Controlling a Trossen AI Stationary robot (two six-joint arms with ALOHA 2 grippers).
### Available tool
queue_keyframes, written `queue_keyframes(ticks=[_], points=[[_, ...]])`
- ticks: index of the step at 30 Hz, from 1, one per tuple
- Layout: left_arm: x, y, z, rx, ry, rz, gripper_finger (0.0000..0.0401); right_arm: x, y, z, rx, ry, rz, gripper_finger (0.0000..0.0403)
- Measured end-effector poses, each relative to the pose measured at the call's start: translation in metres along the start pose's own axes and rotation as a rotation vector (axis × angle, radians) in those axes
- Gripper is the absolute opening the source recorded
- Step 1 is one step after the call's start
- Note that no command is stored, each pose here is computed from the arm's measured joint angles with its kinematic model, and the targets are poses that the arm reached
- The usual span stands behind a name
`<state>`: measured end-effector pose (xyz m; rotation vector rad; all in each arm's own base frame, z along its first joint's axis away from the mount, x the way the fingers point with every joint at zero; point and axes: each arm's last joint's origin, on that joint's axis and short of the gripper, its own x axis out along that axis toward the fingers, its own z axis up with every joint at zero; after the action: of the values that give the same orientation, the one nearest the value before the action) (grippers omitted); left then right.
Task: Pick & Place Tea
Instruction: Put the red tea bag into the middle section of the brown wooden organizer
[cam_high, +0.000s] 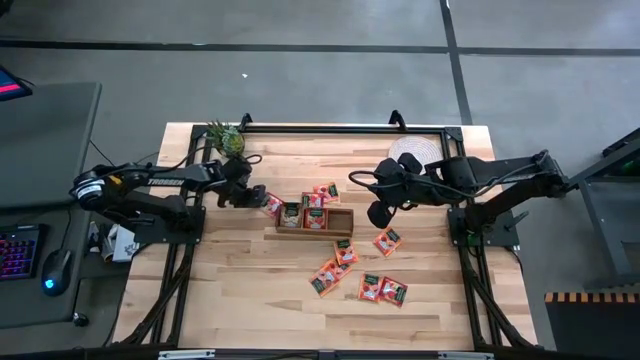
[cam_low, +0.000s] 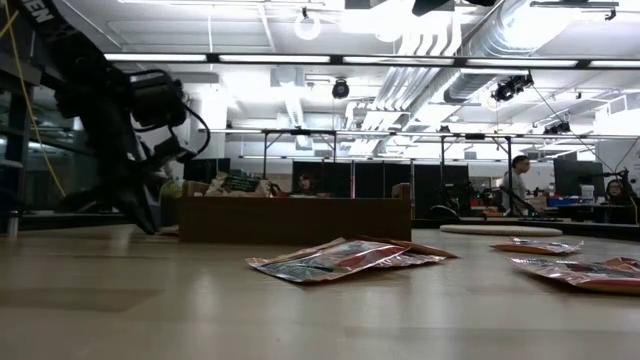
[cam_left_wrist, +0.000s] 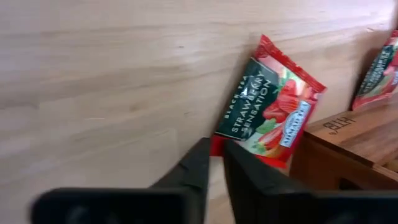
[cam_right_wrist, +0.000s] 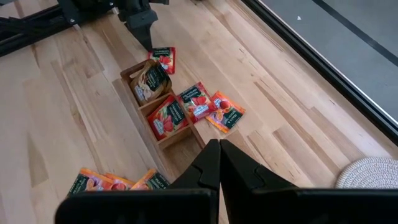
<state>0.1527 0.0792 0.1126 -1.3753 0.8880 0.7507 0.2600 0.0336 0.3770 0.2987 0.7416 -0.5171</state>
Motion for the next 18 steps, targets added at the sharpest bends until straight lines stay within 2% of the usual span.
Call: queue_keyframes(ticks=[1, 3, 11, 18], points=[[0.001, 0.001, -0.001, -0.001, -0.001, 0.005, 0.0021, 0.000, 0.000, 0.000, 0.000, 0.000, 0.000, 0.0000], [0.001, 0.004, -0.002, 0.000, -0.003, 0.006, 0.0008, 0.000, 0.000, 0.000, 0.000, 0.001, 0.000, 0.0000], [0.001, 0.004, -0.002, 0.038, -0.015, -0.004, 0.0002, 0.000, 0.000, 0.000, 0.000, 0.003, 0.003, 0.0000], [-0.013, -0.011, 0.005, 0.092, -0.100, -0.010, 0.0000, 0.000, 0.000, 0.000, 0.000, 0.003, 0.003, 0.0000]])
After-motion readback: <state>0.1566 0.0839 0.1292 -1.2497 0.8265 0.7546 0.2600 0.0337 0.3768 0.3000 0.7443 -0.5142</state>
